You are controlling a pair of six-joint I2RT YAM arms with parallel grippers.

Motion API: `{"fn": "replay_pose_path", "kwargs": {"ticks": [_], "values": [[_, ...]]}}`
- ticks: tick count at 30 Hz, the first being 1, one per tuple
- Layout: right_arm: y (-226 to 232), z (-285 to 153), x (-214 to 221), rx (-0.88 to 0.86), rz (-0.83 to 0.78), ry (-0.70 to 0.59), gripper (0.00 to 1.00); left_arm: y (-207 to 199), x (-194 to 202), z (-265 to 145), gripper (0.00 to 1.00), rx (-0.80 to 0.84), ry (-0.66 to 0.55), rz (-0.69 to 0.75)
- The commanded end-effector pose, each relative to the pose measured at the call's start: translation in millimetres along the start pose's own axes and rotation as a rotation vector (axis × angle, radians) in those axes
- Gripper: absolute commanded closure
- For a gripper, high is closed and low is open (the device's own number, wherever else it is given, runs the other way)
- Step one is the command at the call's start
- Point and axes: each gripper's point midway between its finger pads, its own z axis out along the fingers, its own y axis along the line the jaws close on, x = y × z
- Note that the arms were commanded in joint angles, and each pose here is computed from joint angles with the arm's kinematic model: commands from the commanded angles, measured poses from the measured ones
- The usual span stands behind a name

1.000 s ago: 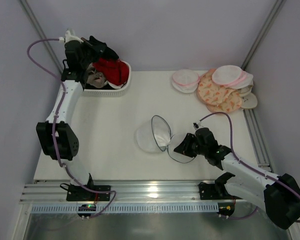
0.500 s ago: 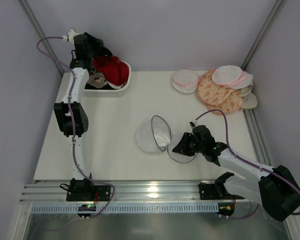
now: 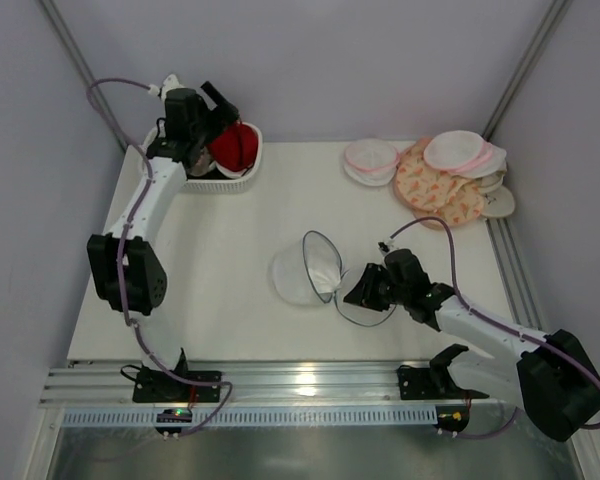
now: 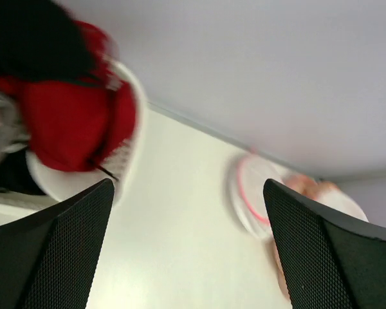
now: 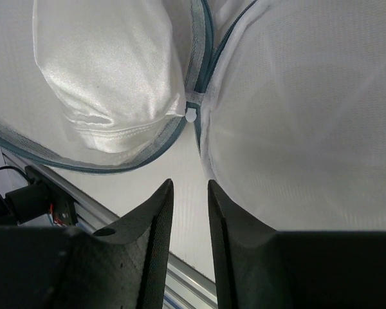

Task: Unzip the laundry bag and remove the bra

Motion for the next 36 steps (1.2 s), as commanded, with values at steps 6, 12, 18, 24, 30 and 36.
{"fn": "replay_pose_path", "kwargs": {"ticks": [6, 12, 18, 24, 30, 36], "values": [[-2, -23, -32, 0.073, 0.033, -0.18, 0.59, -150, 154, -155, 0.04, 0.326, 0.291, 0.505], [-29, -55, -42, 0.213, 0.112, -0.325, 0.33, -115, 285, -203, 0.06, 0.157, 0.52, 0.974], [-55, -107, -56, 0.327, 0.251, -0.542, 0.23, -77, 343, -230, 0.06, 0.061, 0.546, 1.218], [-65, -146, -62, 0.371, 0.298, -0.666, 0.23, -56, 365, -233, 0.06, 0.006, 0.539, 1.305], [-63, -151, -62, 0.367, 0.29, -0.669, 0.23, -38, 404, -231, 0.07, -0.008, 0.582, 1.393], [-63, -148, -60, 0.36, 0.281, -0.658, 0.23, -24, 441, -228, 0.07, -0.007, 0.625, 1.443]]}}
